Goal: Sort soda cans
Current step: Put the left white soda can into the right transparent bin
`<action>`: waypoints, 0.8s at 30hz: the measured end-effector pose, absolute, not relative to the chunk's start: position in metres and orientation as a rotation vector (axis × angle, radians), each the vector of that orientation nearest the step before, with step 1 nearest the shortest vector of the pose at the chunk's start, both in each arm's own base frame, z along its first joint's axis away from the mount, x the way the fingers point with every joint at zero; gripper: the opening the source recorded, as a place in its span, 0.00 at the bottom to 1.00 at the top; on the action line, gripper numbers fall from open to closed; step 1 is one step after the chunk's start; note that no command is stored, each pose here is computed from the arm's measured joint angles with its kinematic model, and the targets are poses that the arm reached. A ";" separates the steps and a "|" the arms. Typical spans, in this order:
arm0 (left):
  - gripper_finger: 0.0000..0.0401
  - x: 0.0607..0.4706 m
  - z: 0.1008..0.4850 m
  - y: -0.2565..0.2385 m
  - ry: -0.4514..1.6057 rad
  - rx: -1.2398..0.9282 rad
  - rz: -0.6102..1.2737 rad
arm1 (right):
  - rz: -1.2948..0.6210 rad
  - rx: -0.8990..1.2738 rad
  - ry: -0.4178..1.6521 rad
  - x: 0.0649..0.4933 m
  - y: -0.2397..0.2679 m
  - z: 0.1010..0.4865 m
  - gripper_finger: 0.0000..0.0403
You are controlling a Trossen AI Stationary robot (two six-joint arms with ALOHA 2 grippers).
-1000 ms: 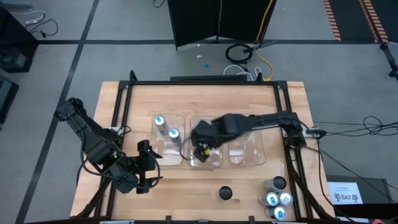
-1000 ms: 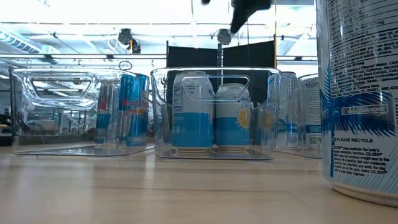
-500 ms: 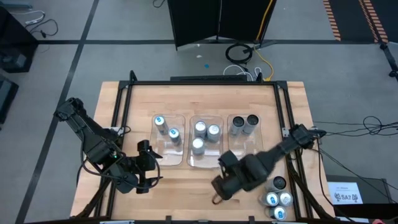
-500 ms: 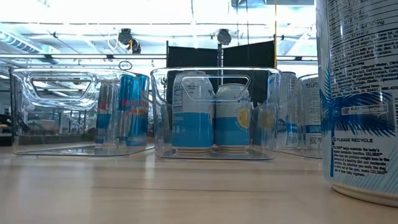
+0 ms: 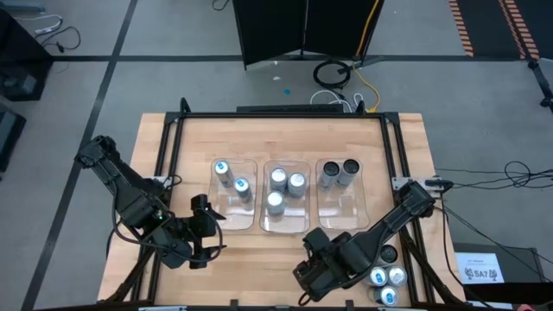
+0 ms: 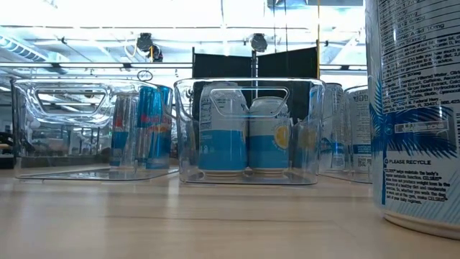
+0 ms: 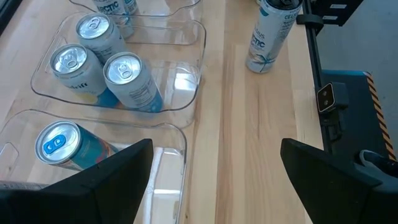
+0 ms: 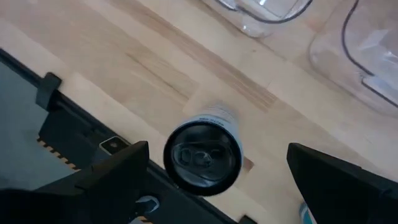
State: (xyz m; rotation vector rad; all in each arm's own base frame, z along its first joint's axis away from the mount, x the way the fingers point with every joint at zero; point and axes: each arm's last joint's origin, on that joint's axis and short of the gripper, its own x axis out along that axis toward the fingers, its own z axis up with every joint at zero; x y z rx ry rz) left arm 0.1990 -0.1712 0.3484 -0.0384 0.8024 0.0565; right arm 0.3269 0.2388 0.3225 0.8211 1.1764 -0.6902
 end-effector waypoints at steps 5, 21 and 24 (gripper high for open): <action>0.90 0.199 0.349 -0.171 0.800 -0.041 0.056 | -0.679 0.800 1.201 0.332 0.246 0.310 0.93; 0.90 0.200 0.349 -0.172 0.796 -0.045 0.054 | -0.706 0.710 1.301 0.345 0.260 0.270 0.90; 0.90 0.200 0.349 -0.172 0.796 -0.044 0.054 | -0.704 0.707 1.304 0.345 0.260 0.269 0.83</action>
